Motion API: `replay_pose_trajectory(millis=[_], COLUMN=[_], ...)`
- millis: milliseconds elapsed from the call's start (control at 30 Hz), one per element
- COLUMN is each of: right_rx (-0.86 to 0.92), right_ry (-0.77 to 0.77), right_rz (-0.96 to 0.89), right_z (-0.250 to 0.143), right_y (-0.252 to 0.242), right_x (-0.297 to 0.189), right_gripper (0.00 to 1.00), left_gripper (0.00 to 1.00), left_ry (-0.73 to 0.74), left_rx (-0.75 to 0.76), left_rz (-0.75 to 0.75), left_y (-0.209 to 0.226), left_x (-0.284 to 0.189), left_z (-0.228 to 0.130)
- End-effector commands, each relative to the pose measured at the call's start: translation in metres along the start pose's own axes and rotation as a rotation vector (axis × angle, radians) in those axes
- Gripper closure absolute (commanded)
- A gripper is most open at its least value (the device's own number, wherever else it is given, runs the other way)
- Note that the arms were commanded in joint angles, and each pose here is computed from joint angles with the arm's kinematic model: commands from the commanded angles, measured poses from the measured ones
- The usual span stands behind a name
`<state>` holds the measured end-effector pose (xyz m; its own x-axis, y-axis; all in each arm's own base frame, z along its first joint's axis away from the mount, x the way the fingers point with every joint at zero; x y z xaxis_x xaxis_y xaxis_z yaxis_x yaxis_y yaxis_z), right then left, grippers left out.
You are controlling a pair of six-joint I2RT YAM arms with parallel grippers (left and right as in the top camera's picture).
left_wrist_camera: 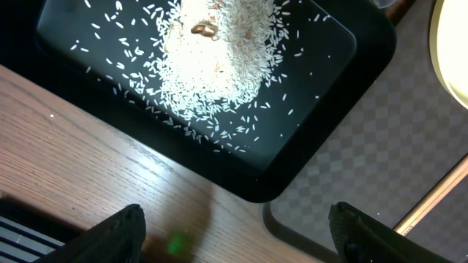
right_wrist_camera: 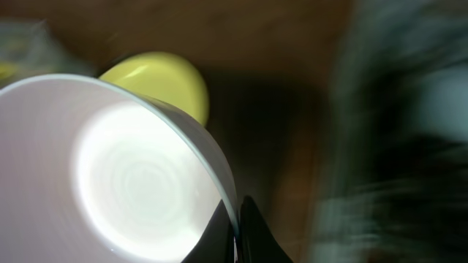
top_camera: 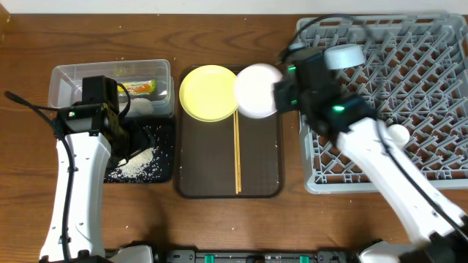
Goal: Sort waste into correct bins and load items into the dishwasher rack
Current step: 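Grasp the white bowl with the right gripper and lift it, then place the white bowl tilted in the rack and open the right gripper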
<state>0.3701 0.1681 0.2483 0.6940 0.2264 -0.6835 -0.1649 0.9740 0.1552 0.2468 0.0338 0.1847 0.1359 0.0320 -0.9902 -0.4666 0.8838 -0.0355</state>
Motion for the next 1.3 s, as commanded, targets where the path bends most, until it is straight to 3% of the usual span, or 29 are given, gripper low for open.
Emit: replay_pose_trajectory(millis=[0,200,333,567,800,933,1267], right_rx=[-0.122,-0.281,-0.467,-0.597,-0.56,-0.5,-0.437], right_ry=[-0.094,-0.149,-0.109,0.017,0.167,0.164,0.176], right_rz=[-0.311,-0.751,-0.818,-0.994,-1.264,-1.358,-1.375], right_z=[0.023,0.054,0.065,0.061,0.042,0.04,0.034], right_y=[-0.058,-0.133,-0.14,-0.157,-0.188,-0.199,-0.222], right_x=[-0.018,-0.047,-0.045,-0.032,-0.022,-0.021,-0.016], right_gripper=[0.99,0.99,0.99,0.99,0.99,0.99,0.99], left_gripper=[0.17,0.17,0.17,0.17,0.17,0.17,0.17], left_ry=[-0.007,-0.011,-0.015,-0.017,-0.018,-0.018,-0.024], left_rx=[-0.013,-0.013,-0.014,-0.014,-0.014,-0.014,-0.014], left_rz=[0.019,0.017,0.016,0.015,0.015,0.015,0.012], left_y=[0.004,0.003,0.003,0.003,0.003,0.003,0.002], left_x=[0.0,0.0,0.0,0.0,0.0,0.0,0.0], left_z=[0.0,0.001,0.002,0.002,0.003,0.003,0.004])
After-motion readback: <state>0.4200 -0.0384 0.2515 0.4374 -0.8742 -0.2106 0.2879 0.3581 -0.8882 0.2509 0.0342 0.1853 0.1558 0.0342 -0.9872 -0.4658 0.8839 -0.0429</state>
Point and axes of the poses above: each gripper's point midway between its finger pads, its own x axis out along the fingers, its own y axis along the line the jaws close on, z = x × y, the point moved 4 cm from there along -x, back along the fingers, and after that the axes turned 6 degrees about x, right-handed, at the moved point
